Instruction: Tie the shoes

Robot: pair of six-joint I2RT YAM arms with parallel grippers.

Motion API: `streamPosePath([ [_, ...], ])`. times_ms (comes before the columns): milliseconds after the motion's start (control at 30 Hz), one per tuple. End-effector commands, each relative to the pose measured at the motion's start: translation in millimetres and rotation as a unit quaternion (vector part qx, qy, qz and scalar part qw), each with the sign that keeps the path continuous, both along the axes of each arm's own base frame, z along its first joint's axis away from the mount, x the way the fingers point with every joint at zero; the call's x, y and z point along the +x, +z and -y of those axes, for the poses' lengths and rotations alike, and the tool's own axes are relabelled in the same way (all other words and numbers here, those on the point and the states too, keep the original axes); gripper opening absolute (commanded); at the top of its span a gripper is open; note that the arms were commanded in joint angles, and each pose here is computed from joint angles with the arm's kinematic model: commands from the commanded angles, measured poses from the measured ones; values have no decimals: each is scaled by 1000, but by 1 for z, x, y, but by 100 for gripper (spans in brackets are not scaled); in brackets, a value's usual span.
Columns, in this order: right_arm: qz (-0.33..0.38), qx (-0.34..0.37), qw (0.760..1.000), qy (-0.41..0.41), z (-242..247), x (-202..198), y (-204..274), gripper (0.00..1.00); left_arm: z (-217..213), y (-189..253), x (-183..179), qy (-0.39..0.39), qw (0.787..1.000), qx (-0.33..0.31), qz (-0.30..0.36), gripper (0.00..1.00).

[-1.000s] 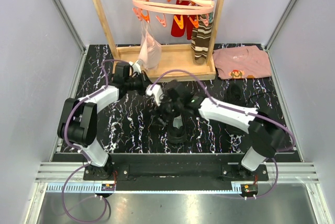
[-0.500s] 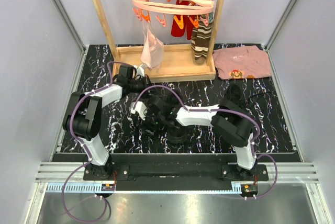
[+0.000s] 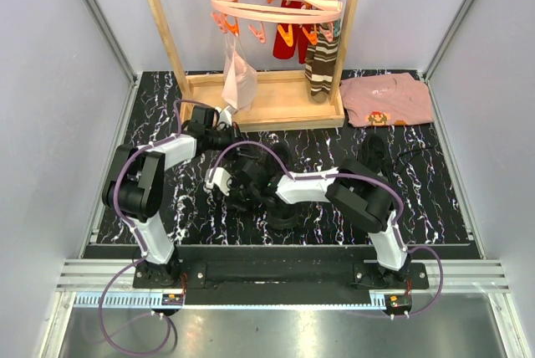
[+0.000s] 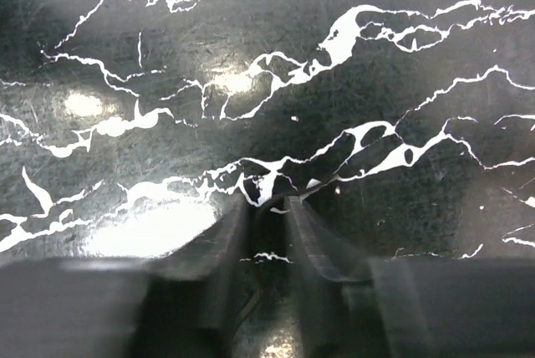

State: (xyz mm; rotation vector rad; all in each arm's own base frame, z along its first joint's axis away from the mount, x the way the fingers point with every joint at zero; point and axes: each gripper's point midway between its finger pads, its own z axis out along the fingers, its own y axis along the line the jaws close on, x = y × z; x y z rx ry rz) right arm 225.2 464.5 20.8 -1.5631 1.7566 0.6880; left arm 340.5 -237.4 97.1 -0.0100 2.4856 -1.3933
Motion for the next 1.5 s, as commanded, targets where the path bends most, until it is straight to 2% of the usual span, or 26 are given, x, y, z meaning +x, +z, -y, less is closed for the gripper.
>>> streamPosePath([
  [0, 50, -20, 998, -25, 3, 21, -7, 17, 5, 14, 10, -14, 999, -15, 29, 0],
  [33, 57, -10, 998, -34, 3, 24, 8, 0, 5, 14, 10, -13, 999, -14, 29, 0],
  [100, 55, 9, 998, -39, 0, 23, 30, 0, 4, 14, 11, -11, 999, -13, 29, 0],
  [233, 74, 71, 993, -60, -3, 27, 112, 0, 5, 21, 14, -11, 999, -13, 39, 0],
  [367, 90, 114, 987, -74, 15, 22, 177, 0, 3, 37, 13, -10, 998, -10, 61, 0],
  [533, 94, 119, 982, -117, 71, 22, 221, 0, -5, 67, 10, -15, 992, 17, 123, 0],
  [600, 79, 107, 980, -148, 96, 26, 223, 0, -12, 80, 9, -15, 987, 40, 152, 0],
  [700, 77, 125, 963, -225, 150, 46, 255, 0, -24, 102, 4, -20, 979, 65, 194, 0],
  [800, 85, 132, 949, -274, 190, 49, 271, 0, -41, 125, 1, -26, 967, 89, 236, 0],
  [833, 86, 134, 946, -282, 198, 48, 274, 0, -46, 134, 0, -34, 959, 97, 264, 0],
  [933, 103, 117, 936, -315, 228, 43, 269, 0, -63, 144, -1, -32, 946, 136, 293, 0],
  [1133, 125, 85, 903, -401, 287, 42, 262, 0, -99, 151, 0, -12, 930, 192, 314, 0],
  [1300, 140, 56, 881, -449, 324, 41, 252, 0, -126, 149, 4, 7, 929, 210, 305, 0],
  [1467, 142, 4, 868, -476, 351, 38, 219, 0, -151, 141, 4, 25, 934, 214, 284, 0],
])
